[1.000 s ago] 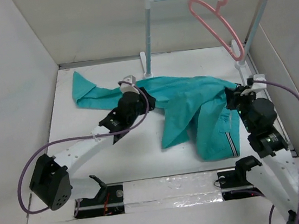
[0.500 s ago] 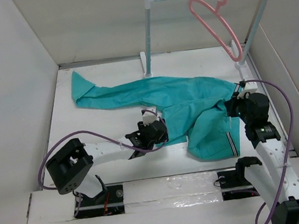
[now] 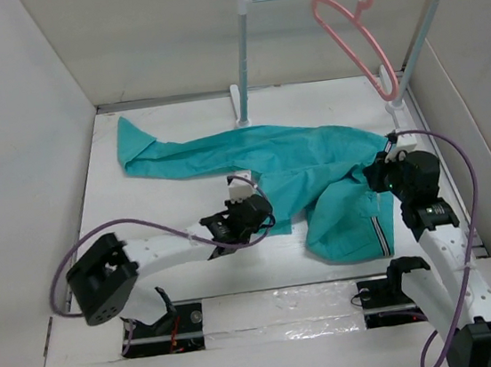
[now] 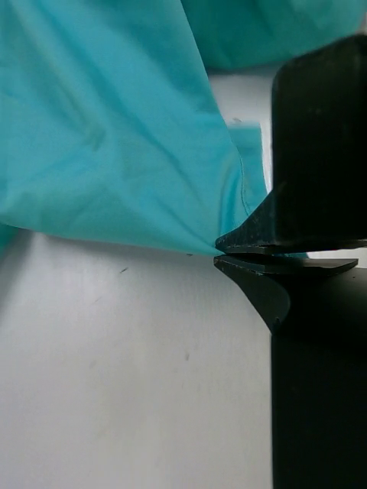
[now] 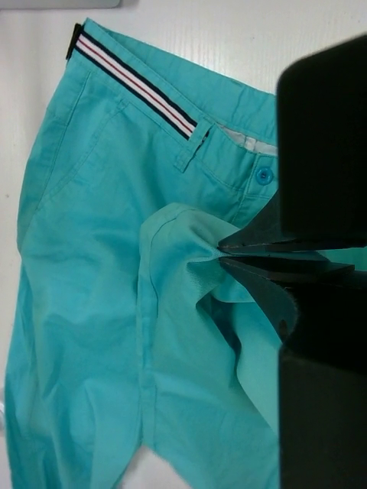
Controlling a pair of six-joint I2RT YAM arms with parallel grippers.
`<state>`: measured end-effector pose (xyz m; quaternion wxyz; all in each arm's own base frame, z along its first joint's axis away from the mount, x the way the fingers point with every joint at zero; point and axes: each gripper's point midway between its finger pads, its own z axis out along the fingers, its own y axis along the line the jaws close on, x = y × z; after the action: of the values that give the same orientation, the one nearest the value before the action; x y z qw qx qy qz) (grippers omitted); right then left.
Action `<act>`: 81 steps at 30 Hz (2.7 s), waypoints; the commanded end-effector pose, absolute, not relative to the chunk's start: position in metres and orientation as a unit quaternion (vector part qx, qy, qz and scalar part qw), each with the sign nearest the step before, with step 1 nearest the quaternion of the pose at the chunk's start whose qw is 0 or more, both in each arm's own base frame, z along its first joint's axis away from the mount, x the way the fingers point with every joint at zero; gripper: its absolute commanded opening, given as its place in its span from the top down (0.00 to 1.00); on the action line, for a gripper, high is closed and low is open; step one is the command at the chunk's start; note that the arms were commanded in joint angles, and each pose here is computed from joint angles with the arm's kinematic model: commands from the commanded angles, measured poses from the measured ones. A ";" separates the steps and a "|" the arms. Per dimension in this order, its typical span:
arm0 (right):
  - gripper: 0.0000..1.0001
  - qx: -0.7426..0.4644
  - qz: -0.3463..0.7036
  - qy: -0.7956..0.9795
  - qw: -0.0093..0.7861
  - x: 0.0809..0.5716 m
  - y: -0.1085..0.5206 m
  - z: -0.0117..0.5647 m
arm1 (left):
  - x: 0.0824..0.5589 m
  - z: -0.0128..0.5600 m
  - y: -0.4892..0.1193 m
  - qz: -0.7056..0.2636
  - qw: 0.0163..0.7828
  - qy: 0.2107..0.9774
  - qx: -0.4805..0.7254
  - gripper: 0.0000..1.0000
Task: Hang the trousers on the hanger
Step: Flatten out the trousers at the center of the board.
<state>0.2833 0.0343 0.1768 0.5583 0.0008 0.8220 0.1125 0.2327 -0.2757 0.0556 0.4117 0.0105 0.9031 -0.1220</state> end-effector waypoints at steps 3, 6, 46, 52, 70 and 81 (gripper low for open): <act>0.80 -0.068 0.159 0.809 0.561 0.292 0.069 0.188 | 0.246 0.205 -0.198 -0.065 0.539 0.837 -0.064 1.00; 0.69 -0.099 0.167 0.813 0.550 0.291 0.093 0.185 | 0.231 0.255 -0.136 -0.024 0.576 0.808 -0.122 1.00; 0.19 0.230 0.124 0.838 0.478 0.376 -0.092 0.073 | 0.218 0.348 -0.049 -0.111 0.668 0.711 -0.190 0.49; 0.34 0.238 0.145 0.847 0.452 0.382 -0.092 0.051 | 0.213 0.338 -0.121 -0.260 0.624 0.731 -0.092 0.53; 1.00 0.268 0.097 0.794 0.537 0.404 -0.124 0.131 | 0.220 0.182 -0.231 -0.279 0.512 0.812 -0.034 0.52; 0.82 0.360 -0.066 0.770 0.522 0.420 -0.209 0.174 | 0.216 0.150 -0.249 -0.240 0.506 0.828 -0.038 0.41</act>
<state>0.4167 -0.1717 0.1492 0.5110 0.3296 0.7939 0.0032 0.2047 -0.2498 0.1295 0.4726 0.0027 0.8519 -0.2257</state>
